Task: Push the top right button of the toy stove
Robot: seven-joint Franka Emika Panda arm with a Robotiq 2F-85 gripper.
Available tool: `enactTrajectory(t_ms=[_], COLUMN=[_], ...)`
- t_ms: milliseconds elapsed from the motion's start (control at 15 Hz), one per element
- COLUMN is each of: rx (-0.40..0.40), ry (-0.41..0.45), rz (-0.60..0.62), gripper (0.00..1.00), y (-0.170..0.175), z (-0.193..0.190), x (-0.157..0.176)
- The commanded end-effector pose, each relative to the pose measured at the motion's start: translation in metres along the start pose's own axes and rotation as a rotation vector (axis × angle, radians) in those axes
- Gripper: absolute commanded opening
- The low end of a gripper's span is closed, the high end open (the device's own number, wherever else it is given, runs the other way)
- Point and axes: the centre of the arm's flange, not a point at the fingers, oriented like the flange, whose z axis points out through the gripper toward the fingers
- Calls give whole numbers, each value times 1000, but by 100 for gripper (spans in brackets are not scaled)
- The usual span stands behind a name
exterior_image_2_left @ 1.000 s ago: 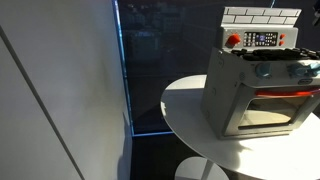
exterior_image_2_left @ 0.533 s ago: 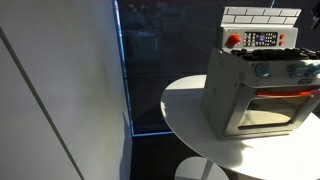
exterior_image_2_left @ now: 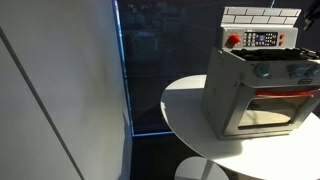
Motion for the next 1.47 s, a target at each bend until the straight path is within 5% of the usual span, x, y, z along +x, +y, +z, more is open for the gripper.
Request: enactTrajectory(t_ms=[0, 533, 1400], rx=[37, 97, 71], ry=[-11, -57, -94], rz=[8, 12, 20], gripper=[100, 100, 100], y=[-10, -21, -28], z=[5, 15, 34], x=[22, 41, 54])
